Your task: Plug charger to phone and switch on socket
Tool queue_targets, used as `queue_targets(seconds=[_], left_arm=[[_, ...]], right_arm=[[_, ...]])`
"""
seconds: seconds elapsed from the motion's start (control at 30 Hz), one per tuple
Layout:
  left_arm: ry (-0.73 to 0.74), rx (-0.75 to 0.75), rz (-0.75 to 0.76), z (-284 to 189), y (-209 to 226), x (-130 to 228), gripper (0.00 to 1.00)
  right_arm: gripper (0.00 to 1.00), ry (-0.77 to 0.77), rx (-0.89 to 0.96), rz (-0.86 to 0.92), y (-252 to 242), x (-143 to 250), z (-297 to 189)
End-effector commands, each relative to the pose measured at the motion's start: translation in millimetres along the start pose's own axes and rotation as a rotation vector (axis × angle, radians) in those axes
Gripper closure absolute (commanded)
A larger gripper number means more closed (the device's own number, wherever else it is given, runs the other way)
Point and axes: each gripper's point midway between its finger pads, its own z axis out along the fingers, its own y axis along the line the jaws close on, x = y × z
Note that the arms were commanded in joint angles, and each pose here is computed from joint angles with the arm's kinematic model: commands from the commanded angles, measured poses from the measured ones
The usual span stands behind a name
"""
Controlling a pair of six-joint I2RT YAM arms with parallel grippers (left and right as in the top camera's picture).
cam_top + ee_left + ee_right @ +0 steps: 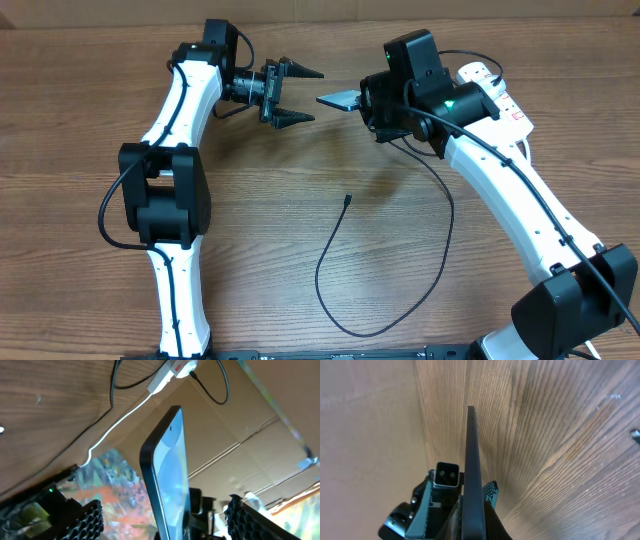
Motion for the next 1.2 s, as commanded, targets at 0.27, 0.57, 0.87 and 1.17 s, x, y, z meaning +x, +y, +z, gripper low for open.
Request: queue_targets(seconds=[0.27,0.57,0.87,1.17], left_arm=[[0.041,0.01,-0.156,5,-7,9,0.39],[0.072,0.0,-0.156,15,-7,17,0.39],[0.076,-0.006,-0.154,18,-6,19,0.49],[0.081,-0.005,-0.158,19,-7,20,0.5]], right_arm=[[0.96,-0.053,-0.064,0.16,13,7,-14],[0.96,-0.044,-0.072,0.162,13,23,-6],[0.96,-0.053,-0.075,0.151,12,27,-4],[0.96,-0.048,-0.059,0.132,7,36,1]])
